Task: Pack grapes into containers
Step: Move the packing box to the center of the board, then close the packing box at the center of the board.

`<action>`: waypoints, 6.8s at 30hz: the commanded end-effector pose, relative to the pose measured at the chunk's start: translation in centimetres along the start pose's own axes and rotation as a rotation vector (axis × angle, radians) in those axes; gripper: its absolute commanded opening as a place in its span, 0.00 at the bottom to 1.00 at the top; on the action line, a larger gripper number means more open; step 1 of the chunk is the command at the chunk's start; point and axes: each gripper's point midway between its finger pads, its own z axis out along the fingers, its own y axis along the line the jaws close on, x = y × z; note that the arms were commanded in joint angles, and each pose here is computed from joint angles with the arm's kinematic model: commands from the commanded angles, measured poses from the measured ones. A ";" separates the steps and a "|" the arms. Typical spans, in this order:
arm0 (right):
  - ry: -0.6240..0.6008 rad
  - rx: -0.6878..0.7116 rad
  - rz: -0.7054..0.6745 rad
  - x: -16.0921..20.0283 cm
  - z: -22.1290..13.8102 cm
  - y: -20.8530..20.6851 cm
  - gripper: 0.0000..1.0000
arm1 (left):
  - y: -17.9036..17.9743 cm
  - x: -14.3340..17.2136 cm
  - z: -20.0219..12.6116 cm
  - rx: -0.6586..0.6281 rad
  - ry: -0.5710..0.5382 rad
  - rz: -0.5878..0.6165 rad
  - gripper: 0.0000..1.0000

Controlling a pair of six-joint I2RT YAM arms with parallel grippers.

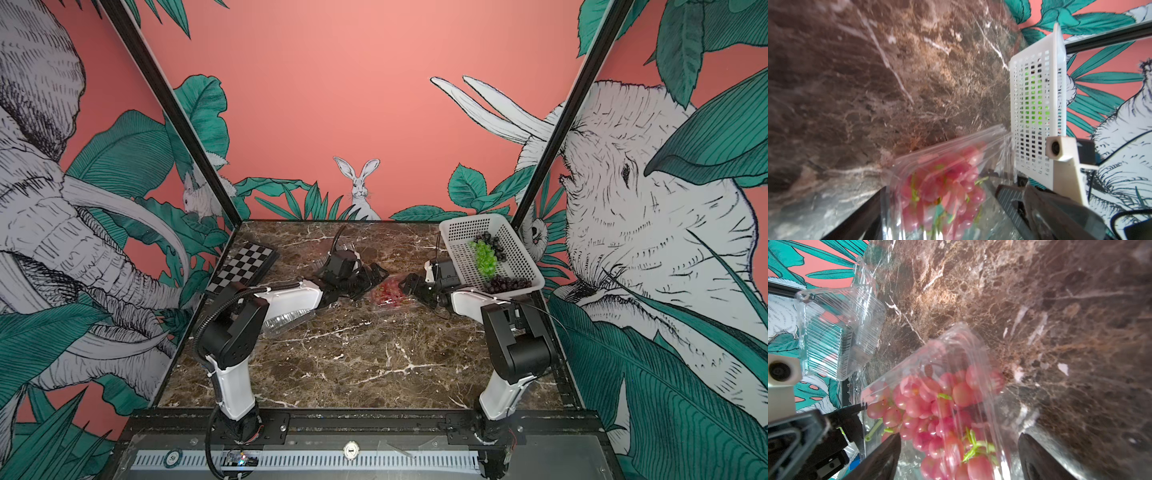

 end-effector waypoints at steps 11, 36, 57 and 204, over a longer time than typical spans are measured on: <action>-0.067 -0.020 0.007 -4.1 2.9 2.6 0.86 | -0.6 -4.9 0.4 -0.004 -0.025 0.020 1.00; -0.064 -0.023 -0.029 -5.0 2.9 3.1 0.86 | -8.1 -3.4 -4.9 0.003 0.043 0.190 0.99; -0.101 -0.094 0.025 -5.1 -0.3 1.4 0.79 | -6.8 -0.4 -0.1 0.016 0.105 0.140 1.00; -0.067 -0.340 0.141 2.1 2.5 0.9 0.10 | -2.4 -1.2 -3.9 -0.076 0.070 0.132 1.00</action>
